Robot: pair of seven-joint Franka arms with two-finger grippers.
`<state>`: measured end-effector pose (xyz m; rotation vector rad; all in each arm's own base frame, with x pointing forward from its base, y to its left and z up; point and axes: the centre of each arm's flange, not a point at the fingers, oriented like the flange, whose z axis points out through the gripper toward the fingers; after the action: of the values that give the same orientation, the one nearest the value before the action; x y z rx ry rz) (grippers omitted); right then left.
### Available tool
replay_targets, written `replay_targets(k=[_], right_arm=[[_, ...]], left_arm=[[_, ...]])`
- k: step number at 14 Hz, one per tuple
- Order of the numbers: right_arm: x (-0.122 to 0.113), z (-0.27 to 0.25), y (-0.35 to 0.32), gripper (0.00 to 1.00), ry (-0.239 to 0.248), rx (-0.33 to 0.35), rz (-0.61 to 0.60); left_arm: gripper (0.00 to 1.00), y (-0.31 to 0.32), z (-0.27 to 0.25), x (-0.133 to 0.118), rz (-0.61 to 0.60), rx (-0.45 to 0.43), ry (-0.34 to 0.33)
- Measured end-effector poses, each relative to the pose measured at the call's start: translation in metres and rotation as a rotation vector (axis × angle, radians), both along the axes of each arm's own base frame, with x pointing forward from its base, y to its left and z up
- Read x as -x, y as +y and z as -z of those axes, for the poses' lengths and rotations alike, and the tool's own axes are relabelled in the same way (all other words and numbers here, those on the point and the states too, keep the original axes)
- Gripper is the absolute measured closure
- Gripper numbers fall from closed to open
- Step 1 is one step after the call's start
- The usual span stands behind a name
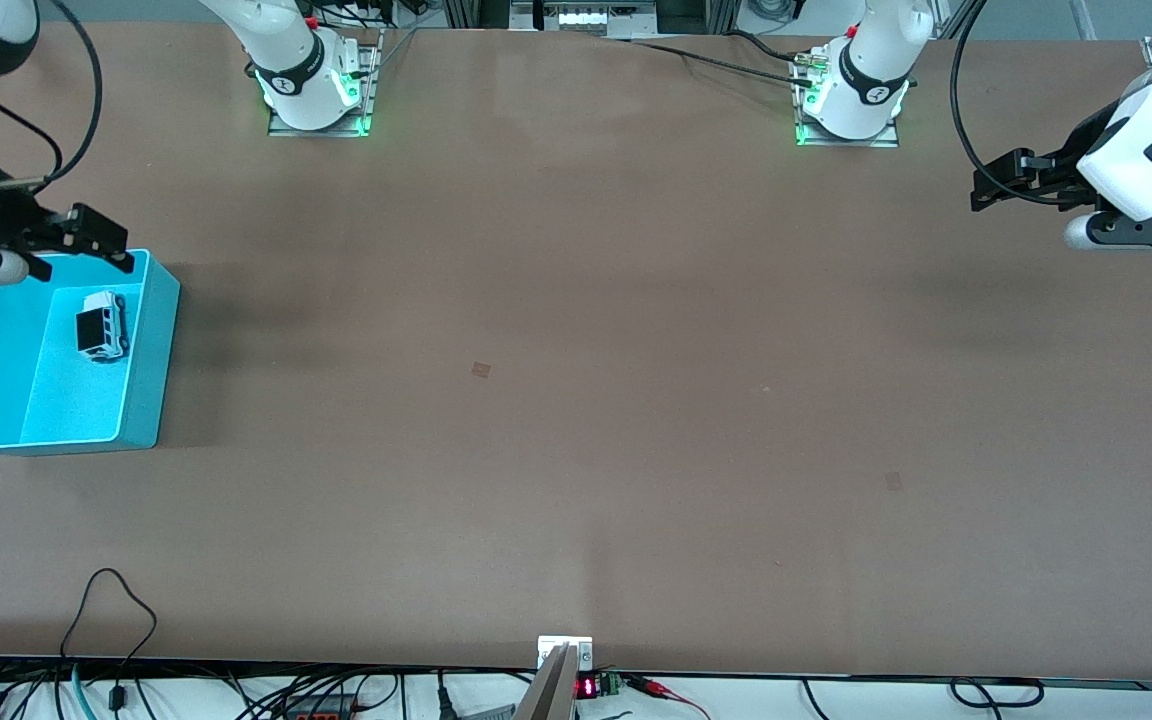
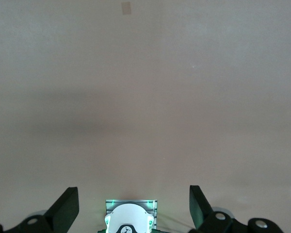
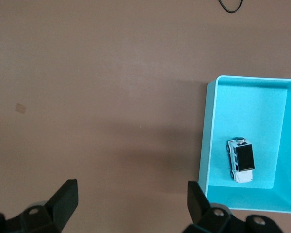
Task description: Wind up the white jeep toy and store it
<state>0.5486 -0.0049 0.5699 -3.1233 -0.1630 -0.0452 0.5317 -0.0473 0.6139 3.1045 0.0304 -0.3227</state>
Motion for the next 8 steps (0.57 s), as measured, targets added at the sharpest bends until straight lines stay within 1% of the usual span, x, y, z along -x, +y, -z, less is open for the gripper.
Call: replay_targets(k=[2, 4, 6, 8], right_arm=[[0.009, -0.017, 0.017, 0.0, -0.022, 0.0, 0.02], [0.015, -0.031, 0.03, 0.0, -0.027, 0.0, 0.036], [0.017, -0.038, 0.033, 0.0, -0.024, 0.0, 0.051], [0.019, -0.04, 0.03, 0.0, -0.005, 0.0, 0.061]], left_arm=[[0.0, -0.001, -0.003, -0.003, 0.0, 0.002, -0.028], [0.0, -0.001, -0.006, -0.005, 0.0, 0.004, -0.05], [0.0, 0.0, -0.008, -0.006, -0.002, 0.005, -0.06], [0.0, 0.003, -0.009, -0.006, -0.007, 0.004, -0.063]])
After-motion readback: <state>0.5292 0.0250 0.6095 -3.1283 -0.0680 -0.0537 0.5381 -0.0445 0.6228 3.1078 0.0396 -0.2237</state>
